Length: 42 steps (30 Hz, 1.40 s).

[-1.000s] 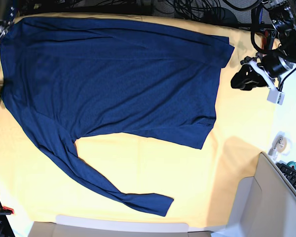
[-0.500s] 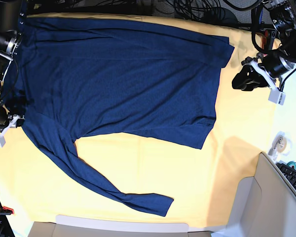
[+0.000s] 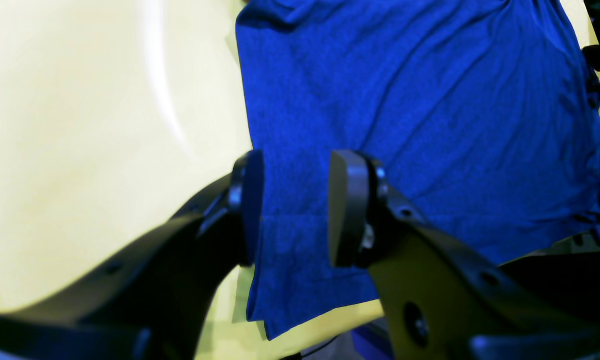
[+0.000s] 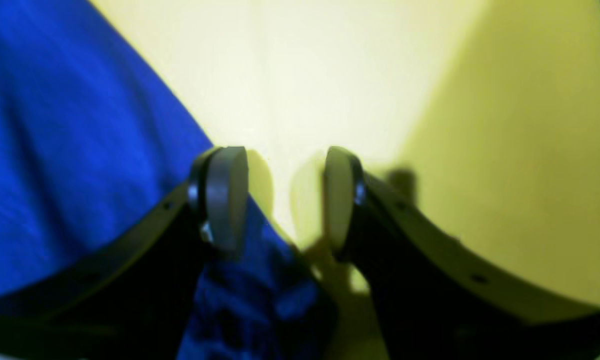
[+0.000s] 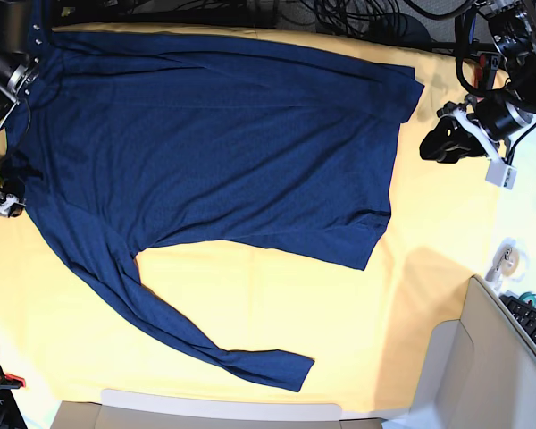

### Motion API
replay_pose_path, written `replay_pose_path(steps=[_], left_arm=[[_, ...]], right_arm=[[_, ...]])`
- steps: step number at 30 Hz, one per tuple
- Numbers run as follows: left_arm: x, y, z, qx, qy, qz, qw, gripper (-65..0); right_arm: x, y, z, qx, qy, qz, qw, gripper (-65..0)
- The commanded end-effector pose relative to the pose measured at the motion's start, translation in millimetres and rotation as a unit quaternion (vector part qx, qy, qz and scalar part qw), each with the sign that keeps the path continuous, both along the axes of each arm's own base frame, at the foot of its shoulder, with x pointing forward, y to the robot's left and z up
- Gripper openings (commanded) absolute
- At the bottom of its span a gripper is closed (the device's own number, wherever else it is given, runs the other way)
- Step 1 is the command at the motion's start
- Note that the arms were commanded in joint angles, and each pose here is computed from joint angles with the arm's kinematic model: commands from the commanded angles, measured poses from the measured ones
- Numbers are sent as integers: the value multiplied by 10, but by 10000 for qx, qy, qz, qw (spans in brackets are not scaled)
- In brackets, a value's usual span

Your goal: Fold the T-shirt properly

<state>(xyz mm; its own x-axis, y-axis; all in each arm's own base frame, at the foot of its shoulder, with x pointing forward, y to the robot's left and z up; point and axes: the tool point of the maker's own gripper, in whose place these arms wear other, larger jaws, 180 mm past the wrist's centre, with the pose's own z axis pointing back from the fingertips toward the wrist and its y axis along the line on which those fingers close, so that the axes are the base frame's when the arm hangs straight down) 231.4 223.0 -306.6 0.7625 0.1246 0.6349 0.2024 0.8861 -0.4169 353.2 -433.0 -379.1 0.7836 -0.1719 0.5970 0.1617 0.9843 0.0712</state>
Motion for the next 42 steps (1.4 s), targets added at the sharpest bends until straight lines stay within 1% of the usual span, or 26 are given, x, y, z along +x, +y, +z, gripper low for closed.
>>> replay_pose_path(steps=[1,4,15,18,22,25,27,30,35,39,42], left_arm=[[35,20,93,49,-148,-42,9999,-434],[35,20,93,49,-148,-42,9999,-434],[25,28,87,55,-132,-32,9999,-434],[25,28,87,55,-132,-32,9999,-434],[24,24,85,52,-129,-39,9999,-434],[24,24,85,52,-129,-39,9999,-434],[24,24,85,52,-129,-39,9999,-434],[24,20,84,50,-126,-46,9999,-434],[24,20,84,50,-126,-46,9999,-434],[24,20,84,50,-126,-46,9999,-434],[24,20,84,50,-126,-46,9999,-434]], right_arm=[[-20,-86,58,-155,77,13,9998,-400],[-29,26,-37,-71,122,75,9999,-400],[39,292,-166,151,133,207,9996,-400],[63,342,-147,70,94,296,9995,-400],[122,532,-174,-145,188,701,9973,-400],[85,583,-200,-277,251,860,9956,-400],[105,651,-217,-241,227,900,9954,-400],[80,666,-247,-228,258,908,9953,-400],[24,657,-214,-368,319,968,9941,-400],[16,682,-137,-309,160,985,9945,-400],[17,679,-127,-309,142,984,9946,-400]])
